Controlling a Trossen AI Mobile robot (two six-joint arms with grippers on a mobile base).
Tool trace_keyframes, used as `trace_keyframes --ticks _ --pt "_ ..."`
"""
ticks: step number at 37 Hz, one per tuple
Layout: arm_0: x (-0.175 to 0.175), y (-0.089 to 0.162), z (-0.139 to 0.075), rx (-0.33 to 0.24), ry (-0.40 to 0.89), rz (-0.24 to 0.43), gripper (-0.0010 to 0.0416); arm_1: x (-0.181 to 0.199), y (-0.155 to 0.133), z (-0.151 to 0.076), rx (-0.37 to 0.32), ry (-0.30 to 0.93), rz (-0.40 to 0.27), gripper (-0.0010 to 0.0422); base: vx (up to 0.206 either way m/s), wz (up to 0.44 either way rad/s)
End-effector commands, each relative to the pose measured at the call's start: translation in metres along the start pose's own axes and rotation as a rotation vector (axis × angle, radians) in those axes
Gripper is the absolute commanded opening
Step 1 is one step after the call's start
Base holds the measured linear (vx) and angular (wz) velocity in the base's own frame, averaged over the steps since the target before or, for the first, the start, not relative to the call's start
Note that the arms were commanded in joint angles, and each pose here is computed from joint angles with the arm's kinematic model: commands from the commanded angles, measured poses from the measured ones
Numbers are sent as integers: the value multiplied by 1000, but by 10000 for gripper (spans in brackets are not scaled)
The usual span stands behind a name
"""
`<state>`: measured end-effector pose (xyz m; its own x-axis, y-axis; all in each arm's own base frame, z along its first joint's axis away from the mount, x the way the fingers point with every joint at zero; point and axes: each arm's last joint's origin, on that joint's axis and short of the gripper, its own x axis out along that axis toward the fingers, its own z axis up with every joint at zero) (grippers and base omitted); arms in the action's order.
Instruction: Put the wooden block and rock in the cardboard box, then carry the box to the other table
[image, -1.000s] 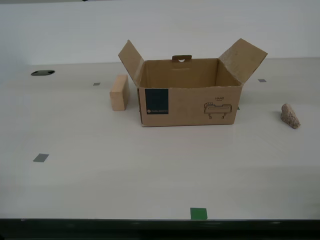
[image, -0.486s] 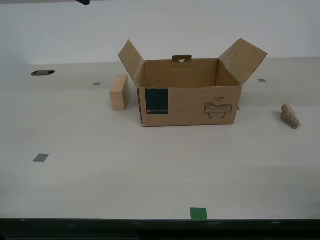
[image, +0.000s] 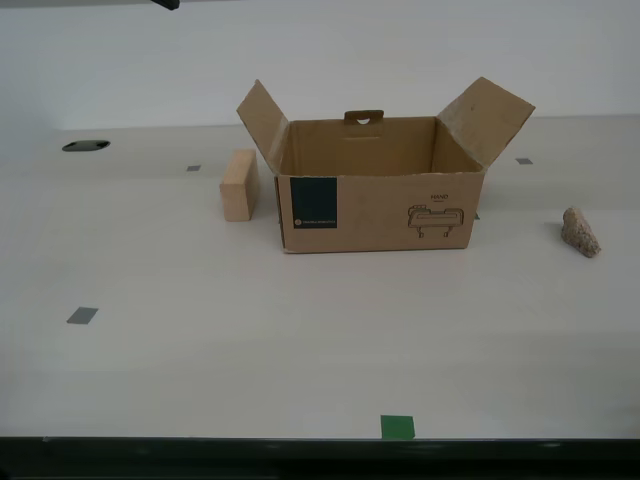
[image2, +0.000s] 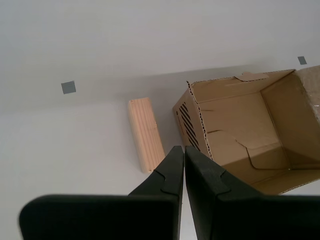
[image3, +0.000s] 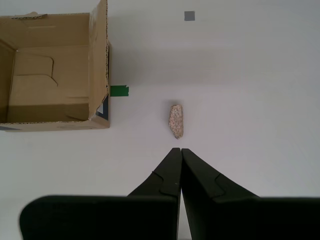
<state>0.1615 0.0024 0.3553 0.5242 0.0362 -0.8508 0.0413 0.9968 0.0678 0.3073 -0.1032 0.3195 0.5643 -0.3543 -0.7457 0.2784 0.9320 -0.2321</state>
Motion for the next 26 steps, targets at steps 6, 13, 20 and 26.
trace_keyframes --ticks 6,13,20,26 --pt "0 0 3 -1 -28 5 0 0 0 0 10 -1 -2 0 0 0" --pt "0 0 3 -2 -33 5 2 0 0 0 10 -1 -2 0 0 0" --pt "0 0 3 -22 -32 4 3 0 0 0 25 -1 -1 0 0 0" --pt "0 0 3 -28 -31 3 3 0 0 0 30 -1 -2 0 0 0"
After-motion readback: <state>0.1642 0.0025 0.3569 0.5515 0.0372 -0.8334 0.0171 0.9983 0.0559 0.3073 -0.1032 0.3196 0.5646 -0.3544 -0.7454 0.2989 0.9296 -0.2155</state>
